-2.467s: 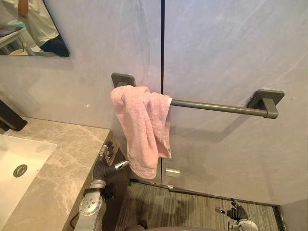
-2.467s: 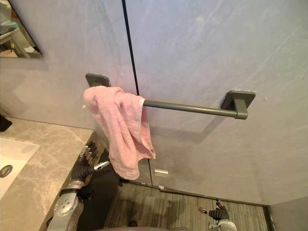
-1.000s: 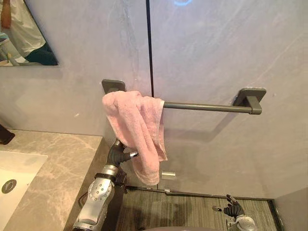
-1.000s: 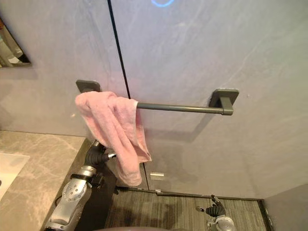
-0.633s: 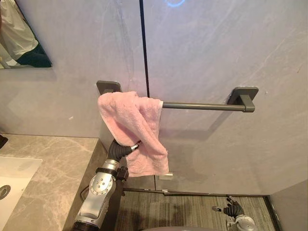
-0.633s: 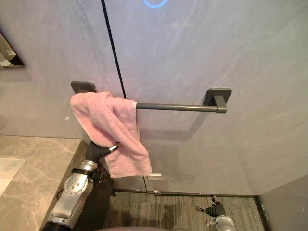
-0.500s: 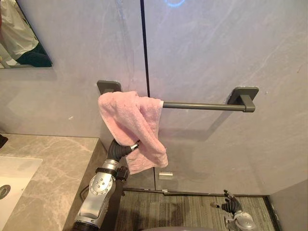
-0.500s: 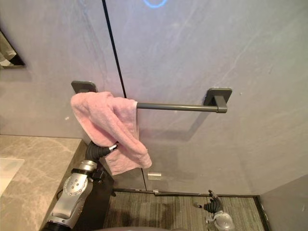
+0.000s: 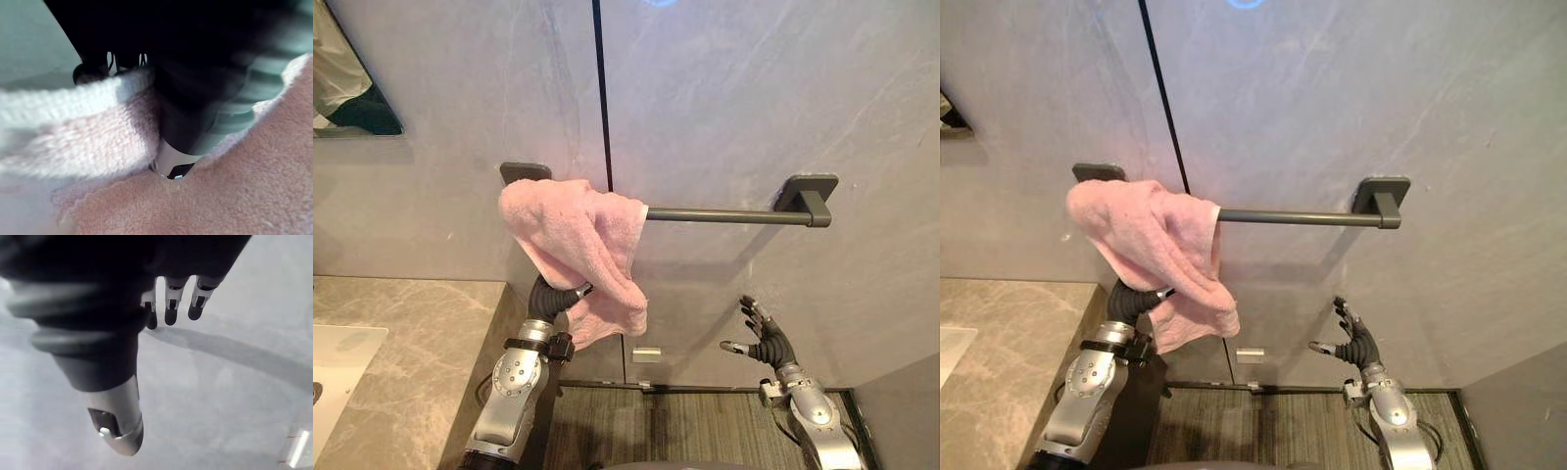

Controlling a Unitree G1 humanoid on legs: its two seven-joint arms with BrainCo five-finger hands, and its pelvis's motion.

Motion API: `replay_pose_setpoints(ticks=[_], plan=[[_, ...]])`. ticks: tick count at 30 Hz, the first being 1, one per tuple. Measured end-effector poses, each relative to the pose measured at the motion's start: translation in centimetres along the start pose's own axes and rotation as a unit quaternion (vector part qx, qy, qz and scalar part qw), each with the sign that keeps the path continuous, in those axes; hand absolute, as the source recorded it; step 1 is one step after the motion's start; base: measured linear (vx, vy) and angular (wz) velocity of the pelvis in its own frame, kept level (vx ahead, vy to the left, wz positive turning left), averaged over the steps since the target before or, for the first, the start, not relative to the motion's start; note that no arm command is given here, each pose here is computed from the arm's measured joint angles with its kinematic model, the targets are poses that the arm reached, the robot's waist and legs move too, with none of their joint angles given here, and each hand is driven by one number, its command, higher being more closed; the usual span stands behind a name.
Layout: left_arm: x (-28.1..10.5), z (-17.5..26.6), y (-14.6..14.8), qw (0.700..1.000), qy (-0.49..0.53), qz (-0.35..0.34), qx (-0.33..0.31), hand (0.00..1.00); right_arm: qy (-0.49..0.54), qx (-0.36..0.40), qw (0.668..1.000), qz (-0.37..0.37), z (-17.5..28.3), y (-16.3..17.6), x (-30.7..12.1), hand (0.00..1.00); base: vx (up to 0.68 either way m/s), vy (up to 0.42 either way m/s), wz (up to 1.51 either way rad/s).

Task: Organize washtable

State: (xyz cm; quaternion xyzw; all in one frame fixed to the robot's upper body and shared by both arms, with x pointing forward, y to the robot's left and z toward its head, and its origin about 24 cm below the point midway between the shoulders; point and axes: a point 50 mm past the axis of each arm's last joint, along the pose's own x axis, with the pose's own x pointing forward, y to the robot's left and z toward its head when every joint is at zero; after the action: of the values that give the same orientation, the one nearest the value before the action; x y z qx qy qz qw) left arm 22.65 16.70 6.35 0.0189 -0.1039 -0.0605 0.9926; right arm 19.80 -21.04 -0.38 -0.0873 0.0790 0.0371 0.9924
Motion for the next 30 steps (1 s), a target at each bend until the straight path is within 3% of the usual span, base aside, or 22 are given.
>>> replay_pose_setpoints(ticks=[15,30], plan=[[-0.4,-0.4,-0.5,1.0,0.006,0.008,-0.02,1.0,-0.16,0.061,0.98,0.105,7.2,2.0,1.6,0.0,-0.02,-0.006,-0.03],[-0.8,-2.2,-2.1,0.998,0.043,-0.008,-0.043,1.0,-0.157,0.08,0.97,0.168,7.7,5.6,4.5,0.0,-0.02,-0.018,0.05]])
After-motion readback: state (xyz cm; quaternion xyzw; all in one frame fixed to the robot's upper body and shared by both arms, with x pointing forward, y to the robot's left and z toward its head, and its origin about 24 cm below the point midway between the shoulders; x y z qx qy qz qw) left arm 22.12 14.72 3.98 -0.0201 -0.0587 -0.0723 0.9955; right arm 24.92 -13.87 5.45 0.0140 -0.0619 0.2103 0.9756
